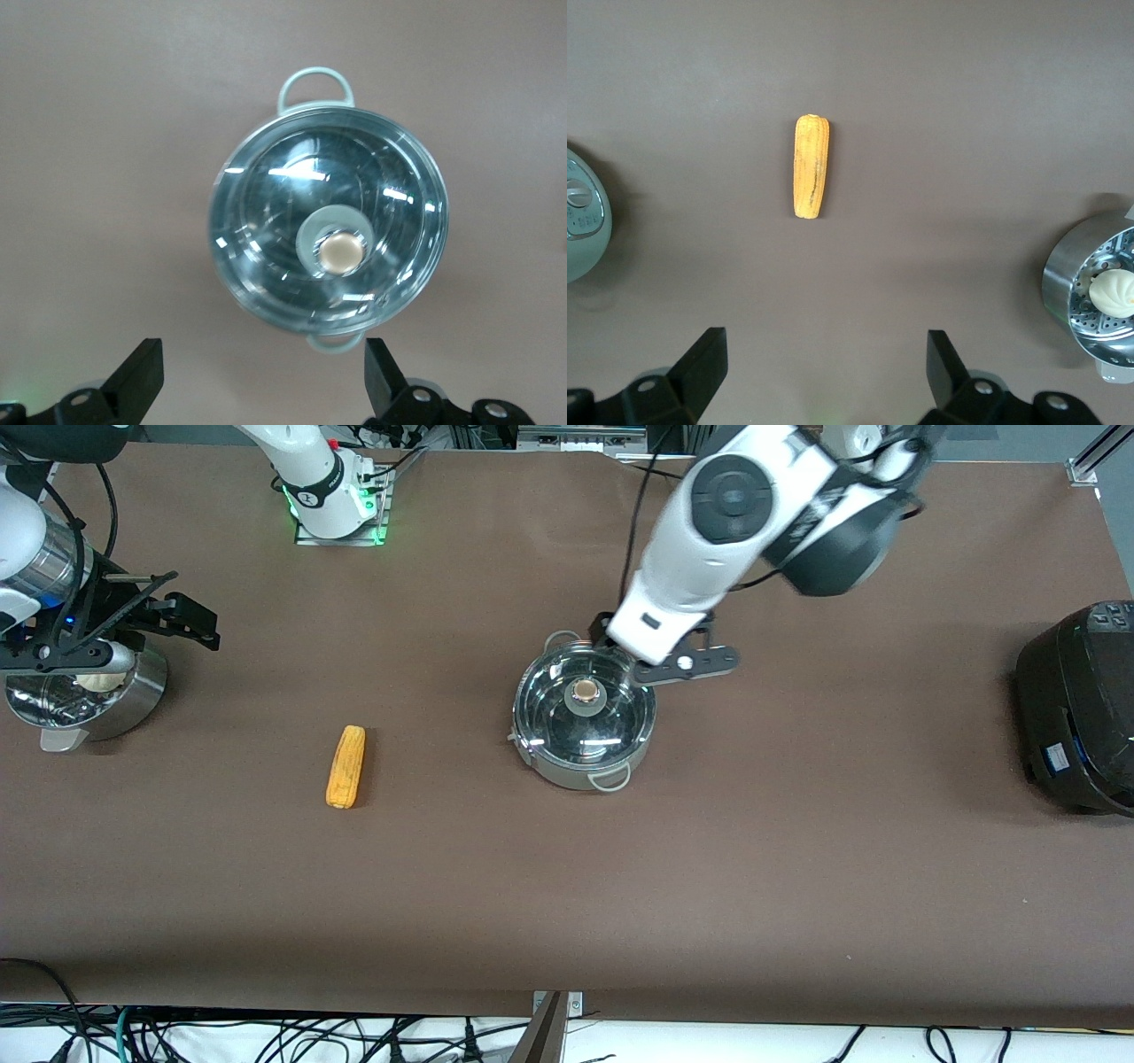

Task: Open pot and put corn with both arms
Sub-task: 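Reach the left gripper to the lid knob and grasp it, then lift the lid with the left gripper while the right gripper grasps the corn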

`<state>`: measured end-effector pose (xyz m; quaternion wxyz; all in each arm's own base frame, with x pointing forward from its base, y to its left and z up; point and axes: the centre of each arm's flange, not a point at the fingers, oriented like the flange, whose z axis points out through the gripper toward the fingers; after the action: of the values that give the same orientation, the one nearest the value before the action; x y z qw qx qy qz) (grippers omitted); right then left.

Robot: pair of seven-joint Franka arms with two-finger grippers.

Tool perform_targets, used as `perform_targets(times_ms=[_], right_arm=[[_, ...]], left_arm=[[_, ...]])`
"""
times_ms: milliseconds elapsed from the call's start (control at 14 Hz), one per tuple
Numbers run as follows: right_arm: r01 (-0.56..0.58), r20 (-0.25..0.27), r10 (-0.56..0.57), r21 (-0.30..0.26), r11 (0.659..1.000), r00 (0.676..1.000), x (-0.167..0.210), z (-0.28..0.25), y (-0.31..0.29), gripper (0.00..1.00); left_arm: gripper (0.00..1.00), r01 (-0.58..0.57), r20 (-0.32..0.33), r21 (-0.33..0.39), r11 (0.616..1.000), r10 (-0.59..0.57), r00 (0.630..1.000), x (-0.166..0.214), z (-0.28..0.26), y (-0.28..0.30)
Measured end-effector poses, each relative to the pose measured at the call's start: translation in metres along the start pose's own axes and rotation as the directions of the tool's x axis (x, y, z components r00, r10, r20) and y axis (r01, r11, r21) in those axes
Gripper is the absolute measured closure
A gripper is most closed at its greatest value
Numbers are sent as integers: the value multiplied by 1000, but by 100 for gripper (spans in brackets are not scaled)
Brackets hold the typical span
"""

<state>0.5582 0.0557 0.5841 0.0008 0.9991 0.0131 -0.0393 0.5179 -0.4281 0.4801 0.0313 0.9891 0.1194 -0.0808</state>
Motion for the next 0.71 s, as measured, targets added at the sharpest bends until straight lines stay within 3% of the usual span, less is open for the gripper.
perform_targets(times_ms=[357, 500, 714], right_arm=[[-3, 9, 3, -1, 1000, 1000, 4, 27, 1, 0], [-3, 9, 3, -1, 1000, 1000, 6, 39, 1, 0], [-4, 12, 4, -2, 1000, 1000, 13, 68, 1, 0]], left_arm=[[0, 13, -2, -22, 1000, -13, 1000, 6, 68, 37], [0, 12, -42, -55, 998, -15, 999, 17, 72, 40], [0, -22, -107, -26, 999, 20, 994, 25, 90, 44]])
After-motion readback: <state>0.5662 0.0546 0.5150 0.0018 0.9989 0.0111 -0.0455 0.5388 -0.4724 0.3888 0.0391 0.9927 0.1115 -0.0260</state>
